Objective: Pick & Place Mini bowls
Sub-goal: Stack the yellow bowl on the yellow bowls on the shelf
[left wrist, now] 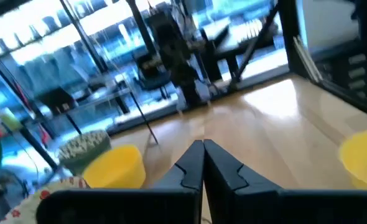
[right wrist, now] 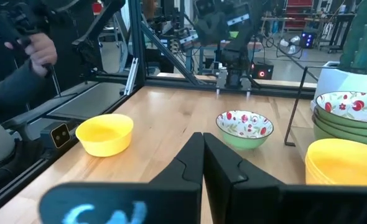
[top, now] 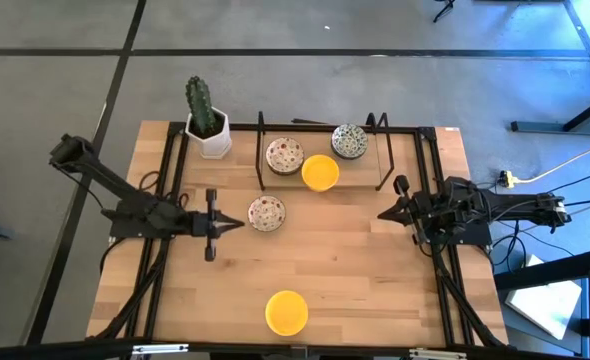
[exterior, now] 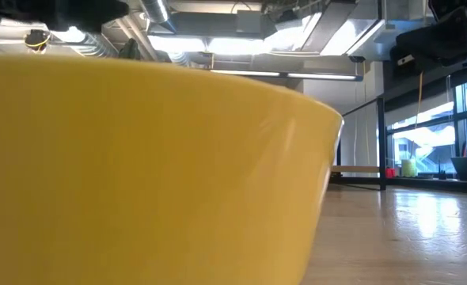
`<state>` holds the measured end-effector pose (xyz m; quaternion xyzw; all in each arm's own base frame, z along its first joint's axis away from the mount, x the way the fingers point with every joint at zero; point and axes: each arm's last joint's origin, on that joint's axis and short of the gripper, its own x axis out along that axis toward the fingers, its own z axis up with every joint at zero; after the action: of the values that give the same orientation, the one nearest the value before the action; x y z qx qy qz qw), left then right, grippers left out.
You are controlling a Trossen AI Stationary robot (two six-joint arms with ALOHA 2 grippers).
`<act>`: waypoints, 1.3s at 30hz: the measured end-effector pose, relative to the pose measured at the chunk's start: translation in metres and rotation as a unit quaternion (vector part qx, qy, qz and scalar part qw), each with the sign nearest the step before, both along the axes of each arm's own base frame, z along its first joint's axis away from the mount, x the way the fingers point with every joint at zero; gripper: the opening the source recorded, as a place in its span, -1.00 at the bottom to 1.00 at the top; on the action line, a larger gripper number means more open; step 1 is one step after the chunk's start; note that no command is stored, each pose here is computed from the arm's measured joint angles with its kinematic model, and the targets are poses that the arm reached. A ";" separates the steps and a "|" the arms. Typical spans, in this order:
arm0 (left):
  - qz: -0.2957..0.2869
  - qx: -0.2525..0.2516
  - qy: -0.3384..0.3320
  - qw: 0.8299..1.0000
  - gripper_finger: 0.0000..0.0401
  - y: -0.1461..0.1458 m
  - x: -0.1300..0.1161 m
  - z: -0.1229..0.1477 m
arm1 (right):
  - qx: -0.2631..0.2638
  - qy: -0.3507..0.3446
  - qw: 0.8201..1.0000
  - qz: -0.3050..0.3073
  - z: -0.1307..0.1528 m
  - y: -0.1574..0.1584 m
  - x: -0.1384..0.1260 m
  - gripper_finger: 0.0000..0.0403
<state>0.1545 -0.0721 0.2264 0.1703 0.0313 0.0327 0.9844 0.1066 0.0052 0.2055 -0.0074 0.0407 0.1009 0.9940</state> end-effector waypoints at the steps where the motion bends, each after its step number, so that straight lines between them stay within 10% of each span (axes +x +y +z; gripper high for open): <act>1: -0.003 -0.001 -0.016 1.000 -0.99 0.003 -0.001 -0.006 | -0.001 -0.001 1.000 0.000 -0.001 0.000 0.000 -0.96; 8: 0.027 -0.007 -0.096 0.995 -0.99 0.027 -0.001 -0.013 | 0.005 -0.054 0.998 -0.043 -0.005 -0.002 0.003 -0.96; 24: 0.065 -0.039 -0.023 0.997 -0.98 0.045 0.004 -0.029 | 0.063 -0.059 0.996 0.002 0.007 0.012 0.020 -0.98; 39: 0.067 -0.072 -0.028 0.995 -0.98 0.045 0.004 -0.029 | -0.063 0.186 0.980 0.026 0.095 0.090 0.172 -0.93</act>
<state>0.1589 -0.0270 0.1973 0.0957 0.0170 0.1005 0.9902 0.2783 0.0948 0.3010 -0.0523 0.2306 0.1234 0.9638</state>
